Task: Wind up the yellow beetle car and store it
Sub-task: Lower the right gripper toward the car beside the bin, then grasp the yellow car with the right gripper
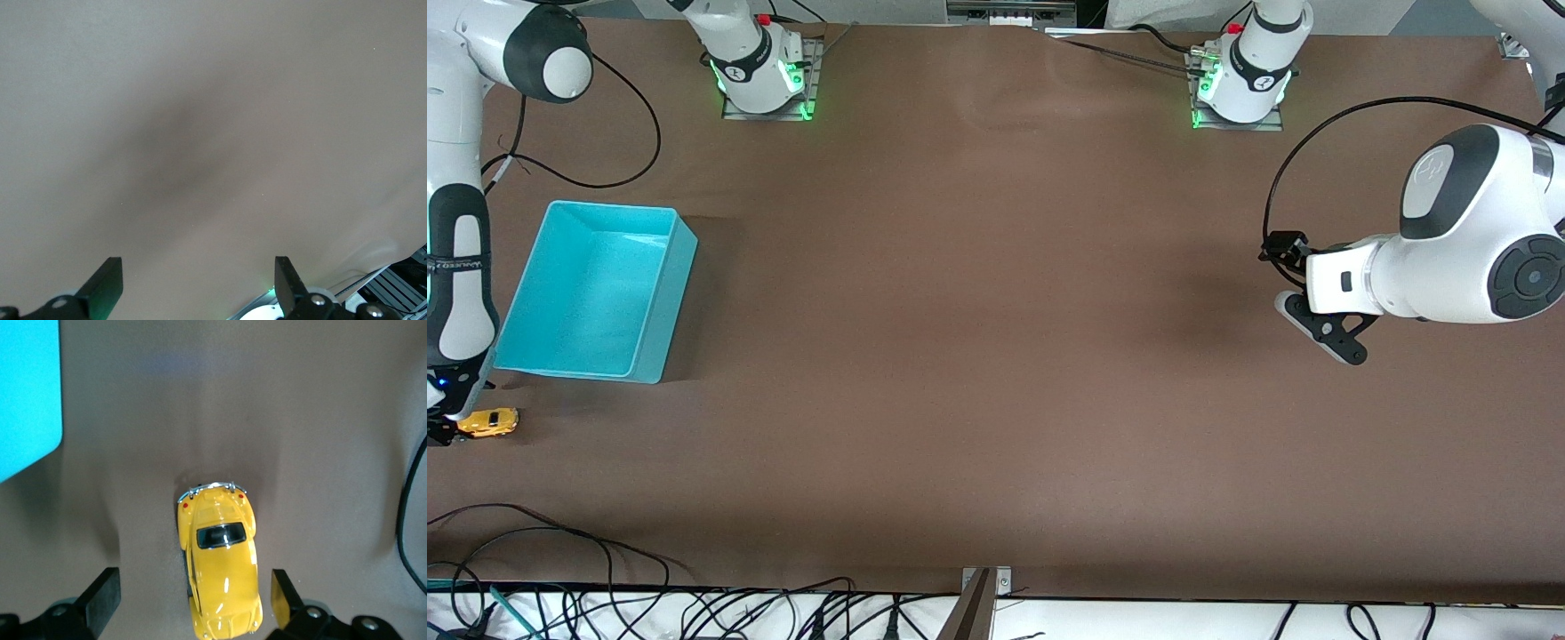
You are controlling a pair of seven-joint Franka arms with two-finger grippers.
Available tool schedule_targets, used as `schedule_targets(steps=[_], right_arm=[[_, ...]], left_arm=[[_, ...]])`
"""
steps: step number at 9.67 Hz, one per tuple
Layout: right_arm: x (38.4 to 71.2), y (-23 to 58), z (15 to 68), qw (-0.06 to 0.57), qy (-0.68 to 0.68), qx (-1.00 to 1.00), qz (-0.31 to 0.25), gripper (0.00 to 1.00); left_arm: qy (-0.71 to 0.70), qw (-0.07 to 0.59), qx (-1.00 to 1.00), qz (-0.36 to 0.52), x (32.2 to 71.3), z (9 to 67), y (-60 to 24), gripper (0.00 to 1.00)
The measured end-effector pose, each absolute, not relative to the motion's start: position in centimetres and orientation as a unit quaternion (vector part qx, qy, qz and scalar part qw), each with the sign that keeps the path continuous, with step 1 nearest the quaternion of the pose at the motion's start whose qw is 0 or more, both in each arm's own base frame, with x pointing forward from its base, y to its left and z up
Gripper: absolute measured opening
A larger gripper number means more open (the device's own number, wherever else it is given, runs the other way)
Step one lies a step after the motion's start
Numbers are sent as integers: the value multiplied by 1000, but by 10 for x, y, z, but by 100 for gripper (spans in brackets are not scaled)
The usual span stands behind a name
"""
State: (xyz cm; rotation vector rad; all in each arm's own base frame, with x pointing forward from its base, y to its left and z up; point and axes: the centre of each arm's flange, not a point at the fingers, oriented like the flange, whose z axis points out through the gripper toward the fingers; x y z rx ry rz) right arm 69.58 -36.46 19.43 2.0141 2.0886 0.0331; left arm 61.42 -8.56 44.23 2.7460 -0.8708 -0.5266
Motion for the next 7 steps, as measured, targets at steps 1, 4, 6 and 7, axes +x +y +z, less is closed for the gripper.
schedule_targets(steps=[1, 4, 6, 7], right_arm=[[695, -365, 191, 117, 714, 690, 13, 100], [693, -368, 181, 114, 711, 694, 18, 94], [692, -369, 178, 112, 710, 695, 17, 72], [692, -370, 179, 112, 710, 695, 17, 57]], left_arm=[[-296, 106, 932, -179, 614, 442, -86, 100], [-295, 106, 932, -179, 614, 442, -85, 100], [-295, 106, 932, -179, 614, 442, -85, 100], [-295, 106, 932, -179, 614, 442, -85, 100]])
